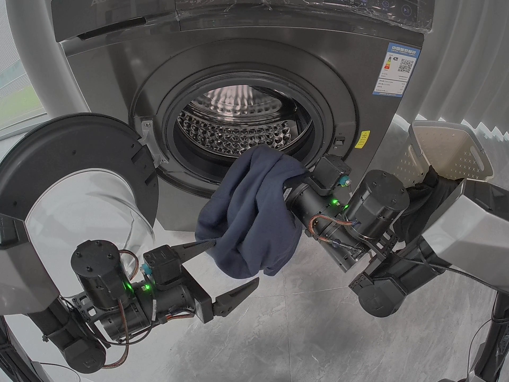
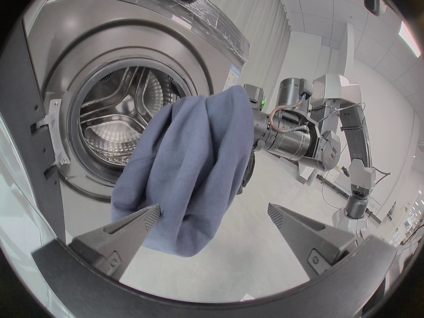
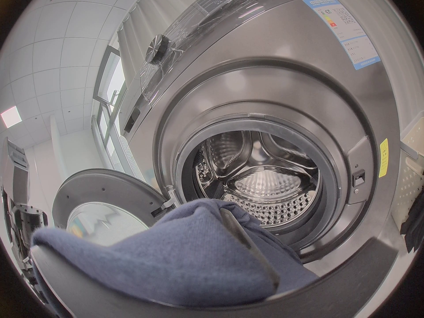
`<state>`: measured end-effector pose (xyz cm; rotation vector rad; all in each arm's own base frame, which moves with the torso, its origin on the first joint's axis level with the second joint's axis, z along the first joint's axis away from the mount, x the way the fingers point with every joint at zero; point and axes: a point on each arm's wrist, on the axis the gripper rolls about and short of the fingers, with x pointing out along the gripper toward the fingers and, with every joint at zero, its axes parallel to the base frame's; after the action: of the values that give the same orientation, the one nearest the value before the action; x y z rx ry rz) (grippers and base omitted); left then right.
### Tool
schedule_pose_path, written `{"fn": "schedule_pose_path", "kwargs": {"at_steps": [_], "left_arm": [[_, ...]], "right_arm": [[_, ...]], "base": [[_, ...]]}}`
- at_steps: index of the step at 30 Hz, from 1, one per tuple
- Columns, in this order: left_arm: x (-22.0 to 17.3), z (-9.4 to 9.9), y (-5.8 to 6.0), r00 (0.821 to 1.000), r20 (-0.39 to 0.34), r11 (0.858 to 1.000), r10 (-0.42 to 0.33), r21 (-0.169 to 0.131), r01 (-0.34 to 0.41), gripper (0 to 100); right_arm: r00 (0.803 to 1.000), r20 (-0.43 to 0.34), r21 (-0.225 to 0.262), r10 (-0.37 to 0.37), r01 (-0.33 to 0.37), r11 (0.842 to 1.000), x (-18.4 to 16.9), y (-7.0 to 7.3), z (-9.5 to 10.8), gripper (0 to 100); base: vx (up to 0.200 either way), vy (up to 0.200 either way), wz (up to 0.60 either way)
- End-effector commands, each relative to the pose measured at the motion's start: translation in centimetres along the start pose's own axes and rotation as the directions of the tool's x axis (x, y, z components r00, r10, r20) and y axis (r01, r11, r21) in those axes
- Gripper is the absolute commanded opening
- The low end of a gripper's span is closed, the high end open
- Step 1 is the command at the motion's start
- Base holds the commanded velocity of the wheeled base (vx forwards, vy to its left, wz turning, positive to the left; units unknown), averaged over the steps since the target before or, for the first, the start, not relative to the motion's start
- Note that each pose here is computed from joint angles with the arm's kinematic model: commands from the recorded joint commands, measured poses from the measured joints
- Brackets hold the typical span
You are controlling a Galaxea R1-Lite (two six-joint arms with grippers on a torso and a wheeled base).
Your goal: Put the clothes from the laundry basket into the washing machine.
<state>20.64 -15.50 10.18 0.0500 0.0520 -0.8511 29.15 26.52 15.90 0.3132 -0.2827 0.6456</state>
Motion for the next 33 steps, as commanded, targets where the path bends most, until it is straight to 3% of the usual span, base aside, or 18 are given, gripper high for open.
{"fn": "schedule_pose_path", "kwargs": {"at_steps": [1,4,18,26,32,33], "left_arm": [[0.9,2.9,0.5,0.991,0.13,0.999,0.011,0.033,-0.016,100],[1.7,3.0,0.9,0.989,0.144,0.999,0.02,0.036,-0.026,100],[6.4,-0.1,2.5,0.995,0.092,0.999,0.04,0.026,-0.042,100],[9.9,-1.2,6.2,0.982,0.134,0.99,0.135,0.021,-0.139,100],[11.4,-0.6,6.9,0.964,0.19,0.982,0.187,0.003,-0.191,100],[11.5,-0.6,6.8,0.964,0.191,0.982,0.187,0.003,-0.191,0]], "right_arm": [[1.0,-0.003,0.005,0.006,-0.006,1.0,0.0,0.3,-0.2,0],[1.0,-0.006,0.005,0.007,-0.007,1.0,-0.1,0.4,-0.3,0],[1.0,-0.009,0.014,0.027,-0.027,1.0,-0.3,1.3,-0.3,0],[0.999,-0.01,0.032,0.034,-0.034,0.999,-0.5,2.4,-0.3,0],[0.999,-0.013,0.039,0.042,-0.042,0.998,-0.6,2.8,-0.4,0],[0.999,-0.013,0.039,0.042,-0.042,0.998,-0.6,2.8,-0.4,0]], "base": [[0.0,0.0,0.0],[0.0,0.0,0.0],[0.0,0.0,0.0],[0.0,0.0,0.0],[0.0,0.0,0.0],[0.0,0.0,0.0]]}}
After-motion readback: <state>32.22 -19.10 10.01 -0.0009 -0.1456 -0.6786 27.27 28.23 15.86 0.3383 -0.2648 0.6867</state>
